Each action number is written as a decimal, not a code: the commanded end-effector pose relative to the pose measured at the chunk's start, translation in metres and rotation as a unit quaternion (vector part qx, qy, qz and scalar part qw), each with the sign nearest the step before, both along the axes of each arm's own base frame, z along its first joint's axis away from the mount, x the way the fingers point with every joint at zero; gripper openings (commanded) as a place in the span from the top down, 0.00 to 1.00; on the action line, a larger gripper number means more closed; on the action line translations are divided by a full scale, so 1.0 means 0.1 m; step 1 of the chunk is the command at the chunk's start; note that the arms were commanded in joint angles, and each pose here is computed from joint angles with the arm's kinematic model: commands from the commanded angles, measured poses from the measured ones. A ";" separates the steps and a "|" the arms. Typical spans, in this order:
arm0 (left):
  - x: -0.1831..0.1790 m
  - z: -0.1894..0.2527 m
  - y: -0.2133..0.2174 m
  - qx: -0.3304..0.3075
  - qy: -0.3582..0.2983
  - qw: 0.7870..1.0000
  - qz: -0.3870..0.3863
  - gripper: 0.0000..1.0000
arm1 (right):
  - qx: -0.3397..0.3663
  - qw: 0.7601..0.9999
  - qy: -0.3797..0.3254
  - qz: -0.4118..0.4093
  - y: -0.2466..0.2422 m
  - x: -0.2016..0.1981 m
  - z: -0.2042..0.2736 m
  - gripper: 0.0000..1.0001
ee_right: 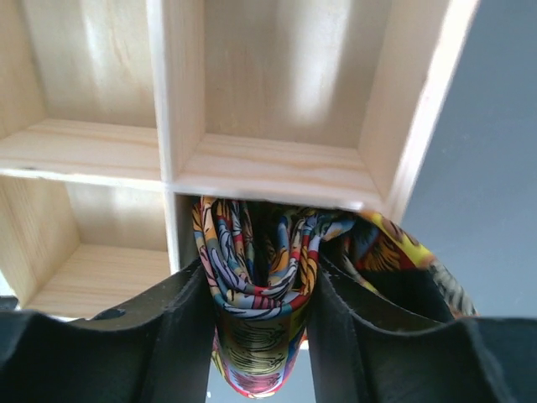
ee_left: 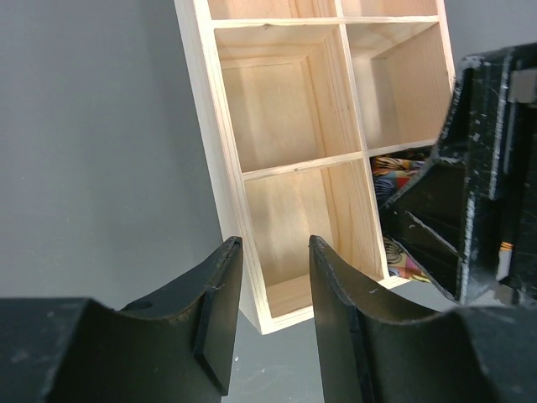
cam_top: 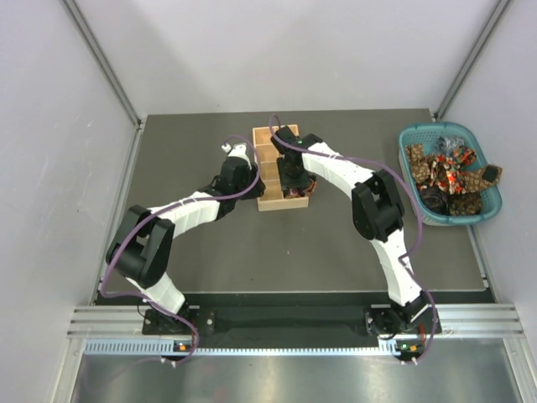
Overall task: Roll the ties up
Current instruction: Place the rolled tie into the container
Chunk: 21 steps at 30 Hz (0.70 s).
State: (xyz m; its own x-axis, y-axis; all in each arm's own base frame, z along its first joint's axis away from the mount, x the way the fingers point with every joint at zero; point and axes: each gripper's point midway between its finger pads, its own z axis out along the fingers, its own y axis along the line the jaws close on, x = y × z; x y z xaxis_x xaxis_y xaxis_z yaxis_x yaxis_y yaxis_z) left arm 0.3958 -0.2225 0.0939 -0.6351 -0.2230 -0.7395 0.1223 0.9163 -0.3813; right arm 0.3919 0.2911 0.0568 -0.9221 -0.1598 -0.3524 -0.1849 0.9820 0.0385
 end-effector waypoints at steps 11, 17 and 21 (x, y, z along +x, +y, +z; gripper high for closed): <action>0.10 0.31 -0.10 -0.008 -0.034 0.999 -0.016 0.57 | 0.010 1.000 -0.019 0.015 0.10 0.17 0.13 0.47; 0.07 0.45 -0.04 -0.003 -0.045 0.999 -0.010 0.57 | 0.036 0.996 -0.079 0.008 0.07 0.25 0.77 0.37; 0.05 0.51 -0.01 0.001 -0.050 0.999 -0.008 0.56 | 0.056 0.993 -0.105 0.010 0.08 0.27 1.07 0.34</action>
